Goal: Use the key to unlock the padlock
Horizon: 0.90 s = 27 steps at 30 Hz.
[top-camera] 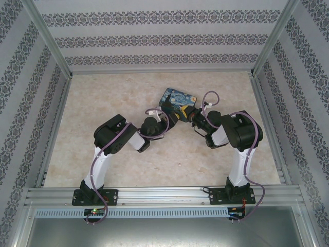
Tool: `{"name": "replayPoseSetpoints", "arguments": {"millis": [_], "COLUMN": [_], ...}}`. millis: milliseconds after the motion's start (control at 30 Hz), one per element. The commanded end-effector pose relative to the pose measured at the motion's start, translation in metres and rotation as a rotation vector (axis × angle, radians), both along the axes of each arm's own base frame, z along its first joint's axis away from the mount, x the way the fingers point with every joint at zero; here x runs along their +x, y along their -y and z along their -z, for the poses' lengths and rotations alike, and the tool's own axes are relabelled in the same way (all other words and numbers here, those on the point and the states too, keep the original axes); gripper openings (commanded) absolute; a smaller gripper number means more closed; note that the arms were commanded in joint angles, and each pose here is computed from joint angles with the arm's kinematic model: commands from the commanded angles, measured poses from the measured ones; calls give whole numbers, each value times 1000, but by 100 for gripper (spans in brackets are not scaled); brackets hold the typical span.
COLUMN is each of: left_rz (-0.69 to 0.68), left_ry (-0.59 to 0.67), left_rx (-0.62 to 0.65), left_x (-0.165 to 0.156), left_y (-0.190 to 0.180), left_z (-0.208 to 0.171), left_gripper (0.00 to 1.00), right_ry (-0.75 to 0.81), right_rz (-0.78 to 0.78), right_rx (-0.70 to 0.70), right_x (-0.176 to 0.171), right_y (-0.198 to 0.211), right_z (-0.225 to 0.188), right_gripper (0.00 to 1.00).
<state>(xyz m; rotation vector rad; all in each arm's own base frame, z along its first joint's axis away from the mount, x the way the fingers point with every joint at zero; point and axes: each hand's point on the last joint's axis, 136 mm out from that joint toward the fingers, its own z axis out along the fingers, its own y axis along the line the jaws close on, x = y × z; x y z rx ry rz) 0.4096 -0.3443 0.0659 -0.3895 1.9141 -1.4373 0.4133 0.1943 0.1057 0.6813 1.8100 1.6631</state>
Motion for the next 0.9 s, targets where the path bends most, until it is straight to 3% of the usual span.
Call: {"name": "replayPoseSetpoints", "arguments": {"millis": [0,200,433,667,867], "left_rz": [-12,1,11,-16,-23], "left_ry": [1,-28,-90,-130,-135], "left_rx": [-46,3,155,293,320], "left_x": [-7,-3,1,1,2], "left_y": [2,7,8,-4,-7], "left_z": [-5,10,38,61,68], "left_gripper": [59,59,58,52,45], "right_ry": [-133,-134,-130,-132,-132], "right_rz": [16,16,16,19,18], "right_rx": [-42,-40,-38,-37,-37], "right_x": [-9,-8,-8,-7,-7], "right_y": [6,6,5,6,6], "right_z": [44,44,42,42,43], "right_gripper": [0,0,0,0,0]}}
